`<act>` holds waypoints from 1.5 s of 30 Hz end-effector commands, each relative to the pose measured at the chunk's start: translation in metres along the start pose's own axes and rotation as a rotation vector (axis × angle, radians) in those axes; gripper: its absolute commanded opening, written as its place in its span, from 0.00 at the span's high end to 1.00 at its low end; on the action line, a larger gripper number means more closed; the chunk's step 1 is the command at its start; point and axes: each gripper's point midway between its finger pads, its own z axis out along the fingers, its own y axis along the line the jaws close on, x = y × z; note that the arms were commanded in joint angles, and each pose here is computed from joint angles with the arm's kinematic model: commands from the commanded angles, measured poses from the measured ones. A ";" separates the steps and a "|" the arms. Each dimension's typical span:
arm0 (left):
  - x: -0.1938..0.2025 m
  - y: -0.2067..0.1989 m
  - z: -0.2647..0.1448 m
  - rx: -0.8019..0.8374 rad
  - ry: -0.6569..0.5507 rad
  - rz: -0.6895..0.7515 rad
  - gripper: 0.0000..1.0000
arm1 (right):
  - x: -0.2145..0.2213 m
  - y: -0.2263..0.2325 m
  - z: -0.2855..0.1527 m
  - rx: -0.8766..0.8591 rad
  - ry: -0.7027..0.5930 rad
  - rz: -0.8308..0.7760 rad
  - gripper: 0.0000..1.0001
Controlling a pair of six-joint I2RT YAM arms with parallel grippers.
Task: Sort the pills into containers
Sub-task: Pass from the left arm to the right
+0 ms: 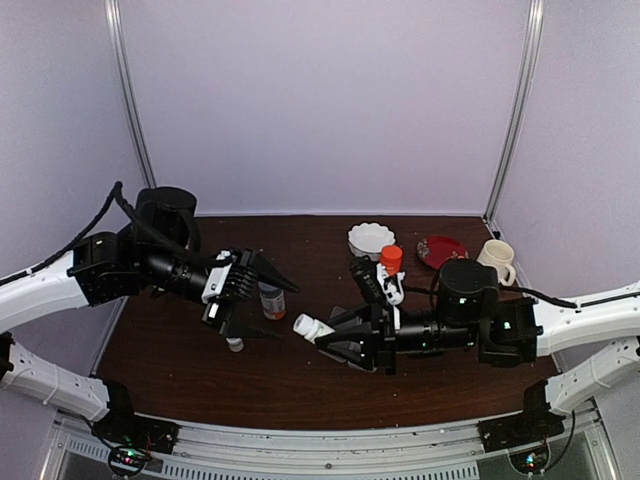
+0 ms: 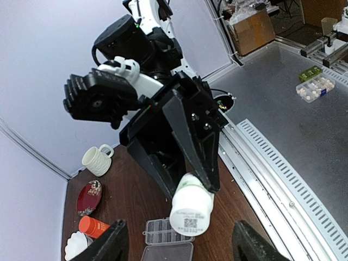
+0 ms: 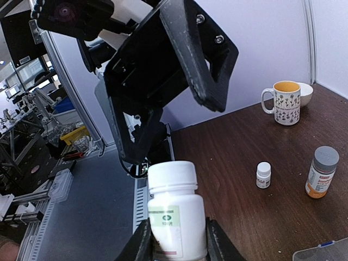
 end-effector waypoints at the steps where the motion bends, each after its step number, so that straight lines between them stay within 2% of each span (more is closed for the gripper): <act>1: -0.014 -0.006 -0.001 0.039 -0.041 0.092 0.33 | -0.021 0.010 0.006 -0.058 -0.052 0.006 0.88; 9: -0.014 -0.016 0.002 0.079 -0.061 0.115 0.41 | -0.022 0.012 0.012 -0.071 -0.049 0.010 0.88; 17: -0.006 -0.013 0.012 0.081 -0.031 0.093 0.39 | -0.025 0.012 0.012 -0.072 -0.057 0.007 0.89; 23: -0.006 -0.009 0.014 0.076 -0.026 0.088 0.52 | -0.026 0.012 0.013 -0.072 -0.058 0.007 0.90; 26: -0.005 -0.008 0.014 0.073 -0.021 0.088 0.54 | -0.026 0.012 0.013 -0.070 -0.056 0.006 0.90; 39: -0.010 -0.005 0.012 0.030 -0.048 0.090 0.49 | -0.017 0.007 0.012 -0.045 -0.023 0.000 0.91; 45: -0.007 -0.003 0.012 0.021 -0.040 0.078 0.54 | -0.018 0.007 0.012 -0.044 -0.026 -0.002 0.91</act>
